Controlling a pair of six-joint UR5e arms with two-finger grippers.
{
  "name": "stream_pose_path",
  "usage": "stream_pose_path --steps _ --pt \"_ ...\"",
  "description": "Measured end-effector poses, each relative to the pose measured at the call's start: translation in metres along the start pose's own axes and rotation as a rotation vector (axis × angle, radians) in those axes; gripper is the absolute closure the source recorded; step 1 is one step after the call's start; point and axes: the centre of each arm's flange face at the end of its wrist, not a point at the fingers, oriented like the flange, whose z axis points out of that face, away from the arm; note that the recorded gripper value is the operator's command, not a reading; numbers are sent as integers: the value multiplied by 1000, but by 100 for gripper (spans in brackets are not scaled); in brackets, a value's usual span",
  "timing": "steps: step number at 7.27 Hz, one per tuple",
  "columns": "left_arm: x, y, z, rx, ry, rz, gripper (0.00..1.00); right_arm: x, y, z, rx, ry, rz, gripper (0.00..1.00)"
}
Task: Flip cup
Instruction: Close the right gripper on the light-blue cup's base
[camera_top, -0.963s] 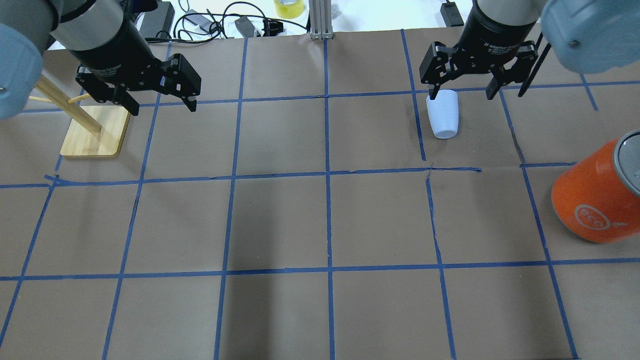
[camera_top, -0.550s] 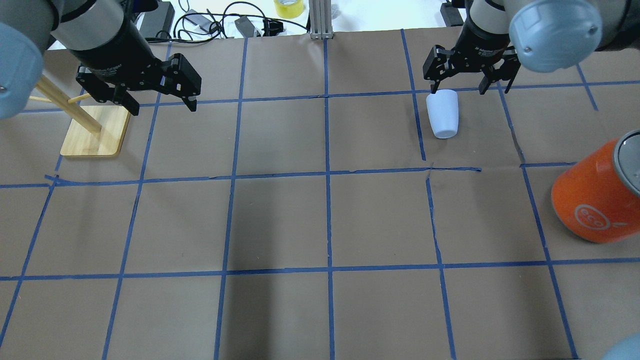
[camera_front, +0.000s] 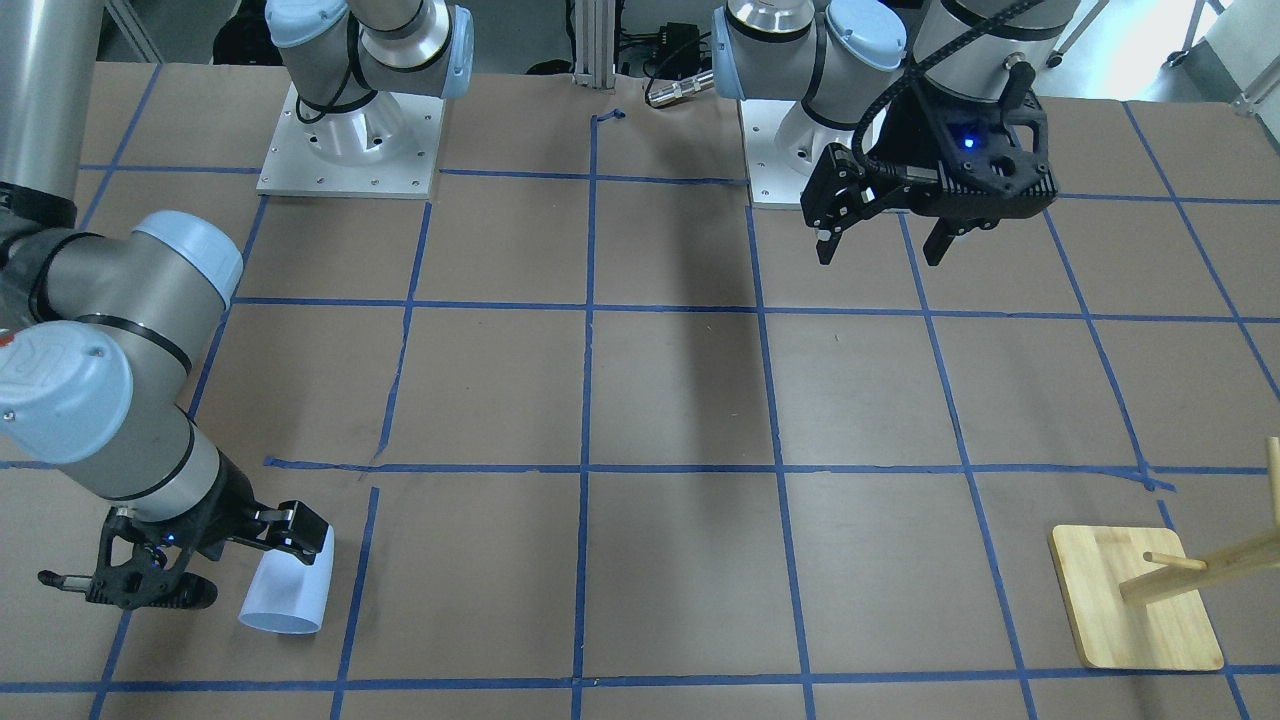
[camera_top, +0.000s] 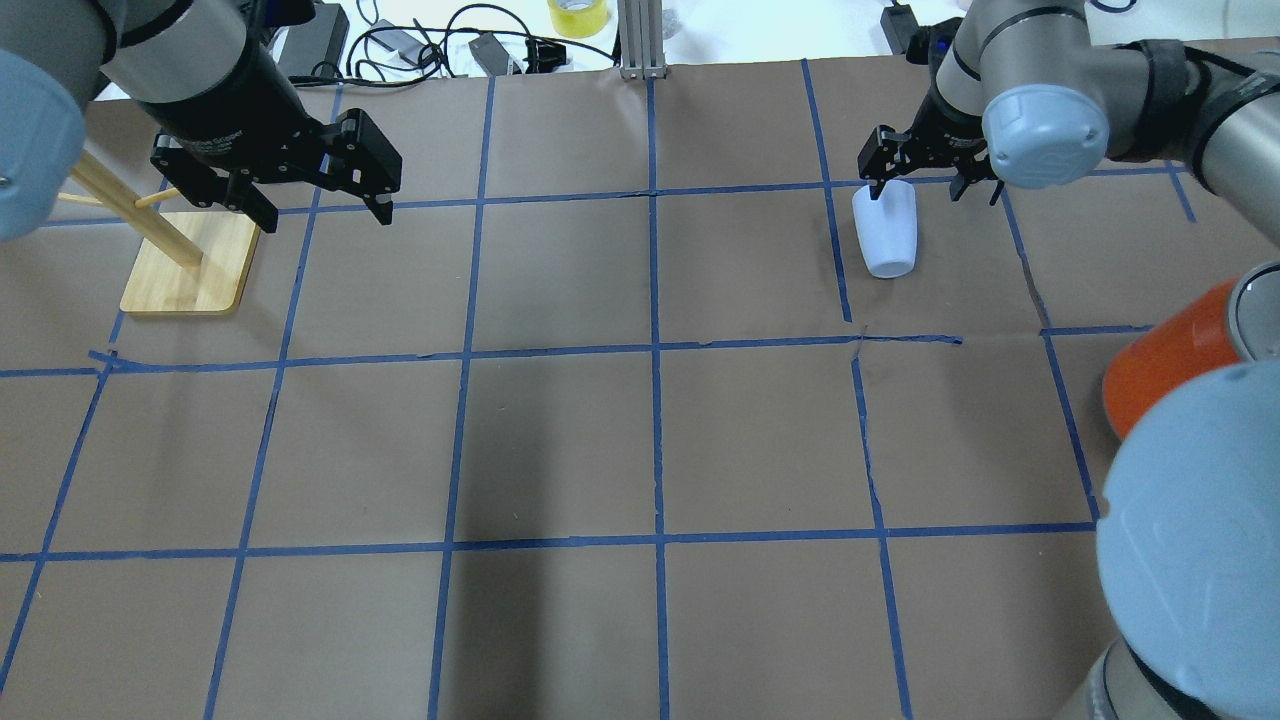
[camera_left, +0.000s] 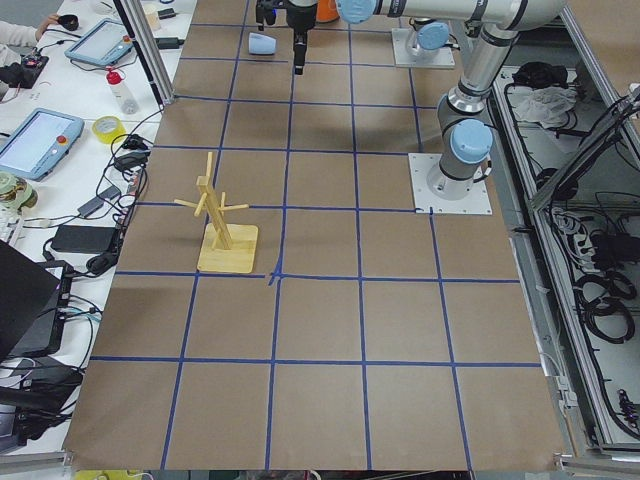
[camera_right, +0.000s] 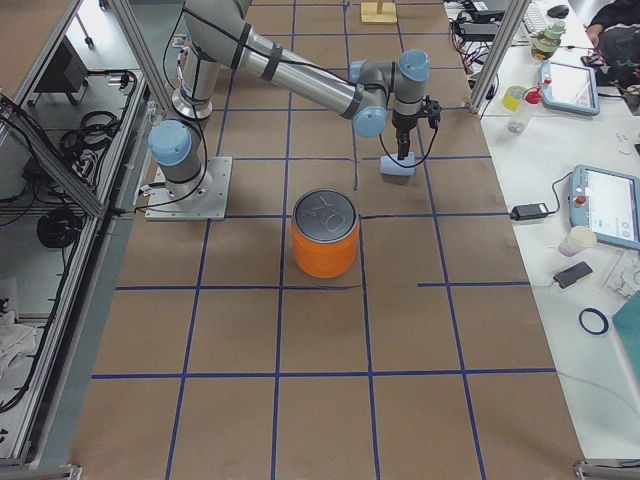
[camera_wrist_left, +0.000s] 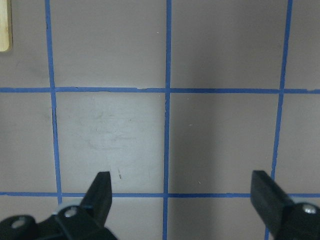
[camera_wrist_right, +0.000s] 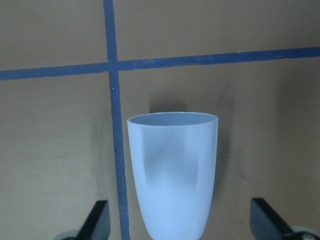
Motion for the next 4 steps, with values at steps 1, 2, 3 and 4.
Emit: stream_pose_path --steps 1,2,3,4 --pt "0 0 0 0 0 0 0 0 -4 19 -4 -11 2 3" --pt "0 0 0 0 0 0 0 1 -7 39 -8 -16 3 4" --pt "0 0 0 1 0 0 0 1 -8 55 -19 -15 1 9" --pt "0 0 0 1 0 0 0 2 -8 66 -32 -15 0 25"
